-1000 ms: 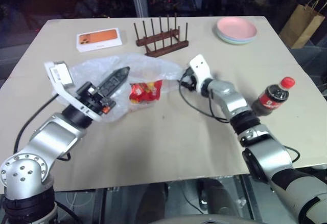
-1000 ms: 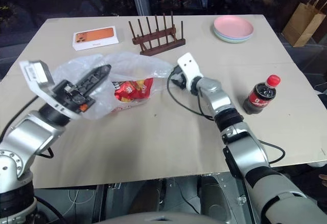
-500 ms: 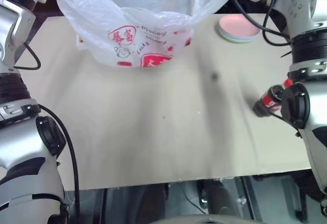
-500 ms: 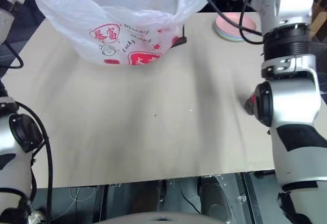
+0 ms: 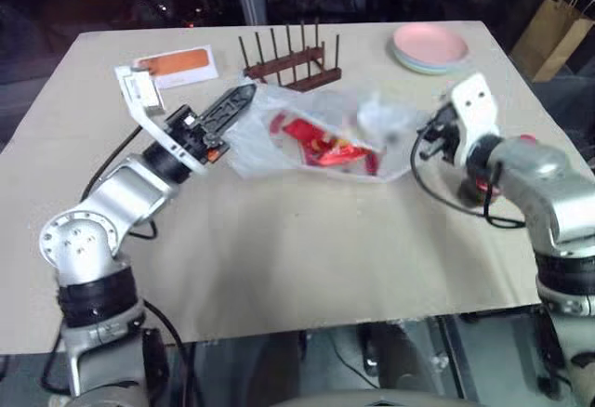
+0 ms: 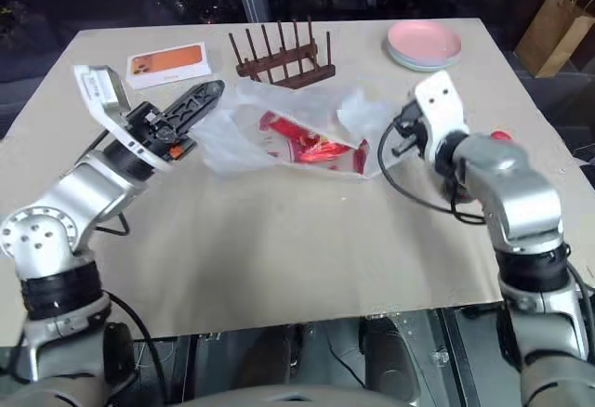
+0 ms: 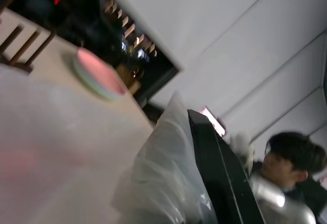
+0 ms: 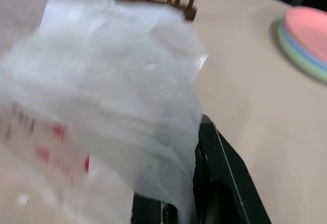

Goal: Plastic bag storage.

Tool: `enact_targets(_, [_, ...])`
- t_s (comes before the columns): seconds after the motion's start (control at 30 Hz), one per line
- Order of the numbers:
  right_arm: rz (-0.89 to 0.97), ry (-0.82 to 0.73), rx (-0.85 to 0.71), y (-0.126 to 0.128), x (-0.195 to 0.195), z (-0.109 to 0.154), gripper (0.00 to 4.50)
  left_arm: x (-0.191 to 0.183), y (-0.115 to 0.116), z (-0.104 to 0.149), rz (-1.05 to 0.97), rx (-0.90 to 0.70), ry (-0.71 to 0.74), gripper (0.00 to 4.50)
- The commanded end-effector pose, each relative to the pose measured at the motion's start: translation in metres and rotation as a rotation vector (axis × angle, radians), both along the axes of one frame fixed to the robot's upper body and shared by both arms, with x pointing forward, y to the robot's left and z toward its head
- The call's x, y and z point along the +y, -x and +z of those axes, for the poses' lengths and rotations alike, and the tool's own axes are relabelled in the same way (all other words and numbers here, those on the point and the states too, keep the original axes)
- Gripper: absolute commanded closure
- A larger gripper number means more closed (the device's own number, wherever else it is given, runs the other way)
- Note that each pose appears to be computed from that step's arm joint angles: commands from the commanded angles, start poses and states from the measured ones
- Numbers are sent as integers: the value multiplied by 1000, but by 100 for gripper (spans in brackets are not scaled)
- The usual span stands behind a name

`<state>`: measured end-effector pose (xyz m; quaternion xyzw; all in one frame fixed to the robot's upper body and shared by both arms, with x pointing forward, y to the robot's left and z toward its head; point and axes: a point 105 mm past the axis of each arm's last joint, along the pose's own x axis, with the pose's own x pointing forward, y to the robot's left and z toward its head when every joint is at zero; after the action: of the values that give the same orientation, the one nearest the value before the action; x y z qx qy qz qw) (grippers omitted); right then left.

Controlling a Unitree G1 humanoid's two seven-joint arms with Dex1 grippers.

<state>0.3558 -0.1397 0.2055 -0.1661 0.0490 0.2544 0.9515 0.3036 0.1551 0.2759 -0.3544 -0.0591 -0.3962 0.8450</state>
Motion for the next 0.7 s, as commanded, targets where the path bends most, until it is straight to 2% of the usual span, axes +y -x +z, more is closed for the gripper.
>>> enact_targets(0.03, [10, 18, -136, 9, -2, 35, 297, -4, 4, 25, 27, -65, 62, 450])
enact_targets(0.07, [14, 22, -154, 13, -2, 42, 280, -5, 4, 26, 29, -65, 64, 450])
enact_targets(0.17, [81, 43, -201, 40, 3, 57, 135, -7, 0, 23, 25, -54, 51, 450])
enact_targets(0.27, [123, 34, -222, 63, 4, 68, 135, -9, -6, 20, 26, -42, 41, 450])
enact_targets(0.33, [51, 59, -242, 67, -9, 73, 91, -11, -9, 15, 27, -26, 34, 450])
enact_targets(0.4, [-4, 106, -251, 70, -19, 74, 6, -12, -11, 11, 25, -18, 32, 450])
enact_targets(0.43, [-11, 117, -250, 71, -20, 73, 2, -12, -11, 11, 24, -17, 31, 450])
enact_targets(0.53, [-308, 94, -290, 75, -69, 82, 2, -19, -19, 6, 20, -4, 27, 450])
enact_targets(0.7, [-498, 25, -223, 76, -96, 56, 2, -21, -27, 3, 33, 0, 19, 450])
